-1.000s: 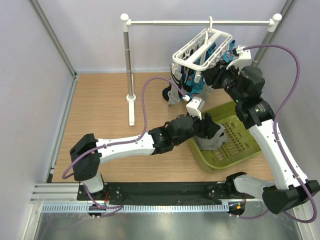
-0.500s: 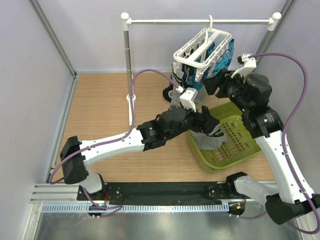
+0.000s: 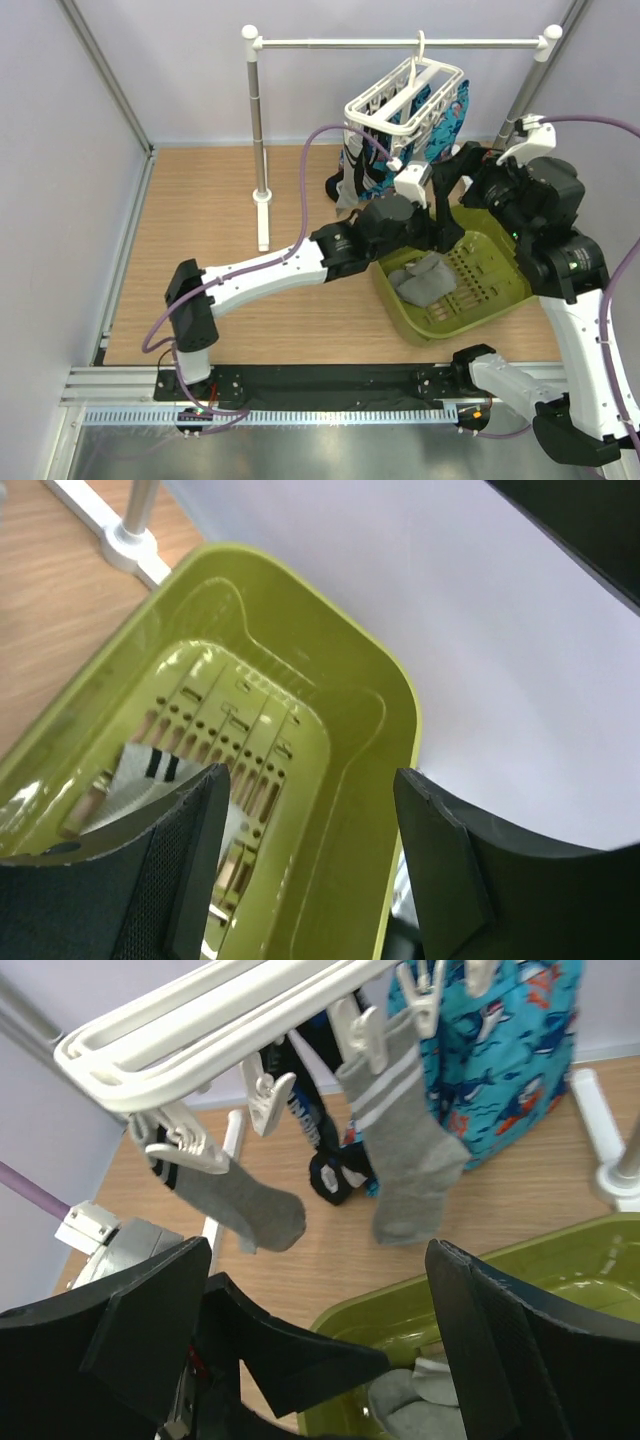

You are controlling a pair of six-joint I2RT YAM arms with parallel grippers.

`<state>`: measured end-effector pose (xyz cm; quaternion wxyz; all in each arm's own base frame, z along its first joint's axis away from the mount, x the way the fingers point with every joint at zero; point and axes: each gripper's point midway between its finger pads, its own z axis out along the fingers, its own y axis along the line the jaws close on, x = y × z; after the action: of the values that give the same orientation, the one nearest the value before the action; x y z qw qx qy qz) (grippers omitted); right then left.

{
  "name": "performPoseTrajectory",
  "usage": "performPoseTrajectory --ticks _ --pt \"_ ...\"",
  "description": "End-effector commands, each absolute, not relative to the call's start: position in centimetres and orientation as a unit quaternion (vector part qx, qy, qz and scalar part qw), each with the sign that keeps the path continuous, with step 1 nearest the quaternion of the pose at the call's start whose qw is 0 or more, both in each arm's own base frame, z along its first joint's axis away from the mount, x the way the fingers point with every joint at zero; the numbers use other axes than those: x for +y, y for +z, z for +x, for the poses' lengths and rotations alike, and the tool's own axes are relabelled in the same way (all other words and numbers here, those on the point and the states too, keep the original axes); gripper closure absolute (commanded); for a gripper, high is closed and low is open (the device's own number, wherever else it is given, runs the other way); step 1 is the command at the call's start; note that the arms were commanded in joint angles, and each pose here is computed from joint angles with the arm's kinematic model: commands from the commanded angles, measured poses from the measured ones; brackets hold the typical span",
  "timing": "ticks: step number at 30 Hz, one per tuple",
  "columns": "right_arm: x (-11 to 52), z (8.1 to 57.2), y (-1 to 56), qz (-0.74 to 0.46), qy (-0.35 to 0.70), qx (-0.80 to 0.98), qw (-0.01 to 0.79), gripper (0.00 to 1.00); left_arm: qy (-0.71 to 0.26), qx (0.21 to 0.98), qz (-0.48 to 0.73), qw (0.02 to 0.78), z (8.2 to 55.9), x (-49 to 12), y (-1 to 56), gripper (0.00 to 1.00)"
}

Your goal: Remove the socks clipped to the hanger

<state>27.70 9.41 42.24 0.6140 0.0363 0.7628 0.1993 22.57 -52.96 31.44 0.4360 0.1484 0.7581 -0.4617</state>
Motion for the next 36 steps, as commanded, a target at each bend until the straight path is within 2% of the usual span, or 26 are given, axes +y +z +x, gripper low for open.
performPoseTrajectory --ticks 1,7,13,21,27,36 --pt "9.6 24.5 46.6 0.031 0.241 0.724 0.646 0.00 -0.385 0.809 0.188 0.403 22.1 -53.8 26.8 0.30" --pt "8.1 24.4 47.1 0.051 0.210 0.723 0.656 0.00 -0.289 0.849 0.211 0.388 22.4 -53.5 23.9 0.33" --pt "7.3 25.6 46.6 0.061 0.176 0.737 0.650 0.00 -0.335 0.825 0.189 0.414 22.2 -51.9 25.5 0.27" --pt "6.6 29.3 43.6 0.064 0.116 0.761 0.635 0.00 -0.398 0.802 0.150 0.419 24.1 -47.4 28.3 0.26" --pt "8.2 33.0 41.5 0.005 0.196 0.760 0.620 0.01 -0.406 0.777 0.122 0.465 26.3 -43.7 32.1 0.25" --pt "8.3 37.0 40.3 0.003 0.240 0.713 0.659 0.12 -0.380 0.729 0.132 0.553 30.6 -42.5 35.0 0.24"
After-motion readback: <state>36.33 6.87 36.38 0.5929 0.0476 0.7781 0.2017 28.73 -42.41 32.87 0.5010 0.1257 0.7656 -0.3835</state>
